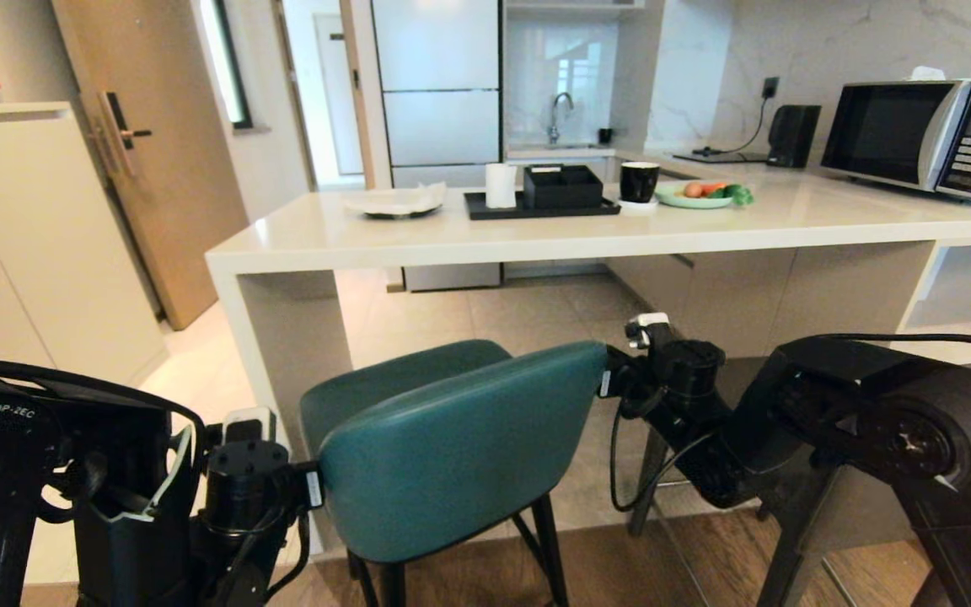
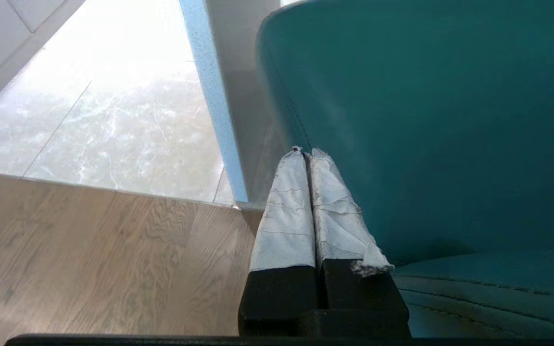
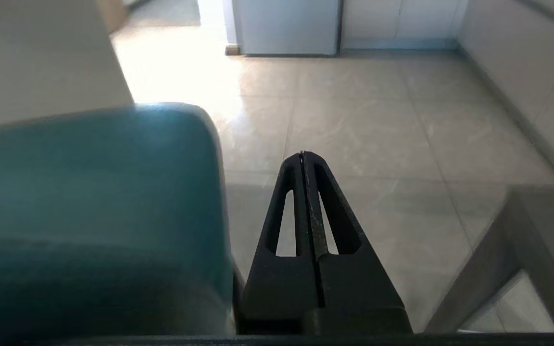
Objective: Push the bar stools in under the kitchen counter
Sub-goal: Push the blue chair back under the dining table
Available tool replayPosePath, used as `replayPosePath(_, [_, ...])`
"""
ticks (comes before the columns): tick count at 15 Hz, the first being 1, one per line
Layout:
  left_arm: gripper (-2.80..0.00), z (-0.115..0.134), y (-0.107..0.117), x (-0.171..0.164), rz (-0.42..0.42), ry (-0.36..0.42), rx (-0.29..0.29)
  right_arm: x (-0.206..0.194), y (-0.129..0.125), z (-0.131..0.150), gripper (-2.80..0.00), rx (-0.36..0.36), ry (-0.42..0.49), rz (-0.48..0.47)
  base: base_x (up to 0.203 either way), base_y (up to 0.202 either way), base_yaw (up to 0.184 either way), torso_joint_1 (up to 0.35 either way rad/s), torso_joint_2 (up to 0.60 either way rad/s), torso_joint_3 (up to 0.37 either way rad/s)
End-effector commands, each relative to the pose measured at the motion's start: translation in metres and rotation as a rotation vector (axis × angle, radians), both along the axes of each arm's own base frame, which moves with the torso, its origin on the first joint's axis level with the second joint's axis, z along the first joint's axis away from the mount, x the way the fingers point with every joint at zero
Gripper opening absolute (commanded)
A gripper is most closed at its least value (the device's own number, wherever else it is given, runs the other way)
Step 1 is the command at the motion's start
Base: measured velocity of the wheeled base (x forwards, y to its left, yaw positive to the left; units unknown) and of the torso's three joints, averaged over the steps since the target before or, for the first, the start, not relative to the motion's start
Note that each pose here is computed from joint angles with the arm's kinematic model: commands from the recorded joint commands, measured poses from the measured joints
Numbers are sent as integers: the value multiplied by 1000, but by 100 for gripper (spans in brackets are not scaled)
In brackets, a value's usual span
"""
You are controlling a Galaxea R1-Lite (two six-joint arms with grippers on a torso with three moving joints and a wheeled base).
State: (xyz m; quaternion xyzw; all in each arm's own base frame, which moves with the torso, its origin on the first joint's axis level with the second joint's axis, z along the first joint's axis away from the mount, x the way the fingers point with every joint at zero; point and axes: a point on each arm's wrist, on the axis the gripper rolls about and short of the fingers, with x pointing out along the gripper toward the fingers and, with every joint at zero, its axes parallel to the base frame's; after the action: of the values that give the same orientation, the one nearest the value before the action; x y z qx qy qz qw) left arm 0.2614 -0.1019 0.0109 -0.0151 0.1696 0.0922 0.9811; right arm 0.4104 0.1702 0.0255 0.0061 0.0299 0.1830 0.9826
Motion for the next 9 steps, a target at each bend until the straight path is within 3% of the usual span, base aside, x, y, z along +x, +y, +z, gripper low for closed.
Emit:
replayPosePath(1, [-280, -3, 5, 12, 22, -16, 9, -43, 52, 19, -280, 16, -34, 156, 0, 0, 0, 0, 0, 0])
replayPosePath(5, [-280, -5, 13, 38, 22, -47, 60, -67, 72, 35, -280, 30, -59, 224, 0, 0, 0, 0, 0, 0])
replayPosePath(9, [-280, -10, 28, 59, 45, -65, 49, -77, 82, 33, -280, 24, -48, 256, 0, 0, 0, 0, 0, 0])
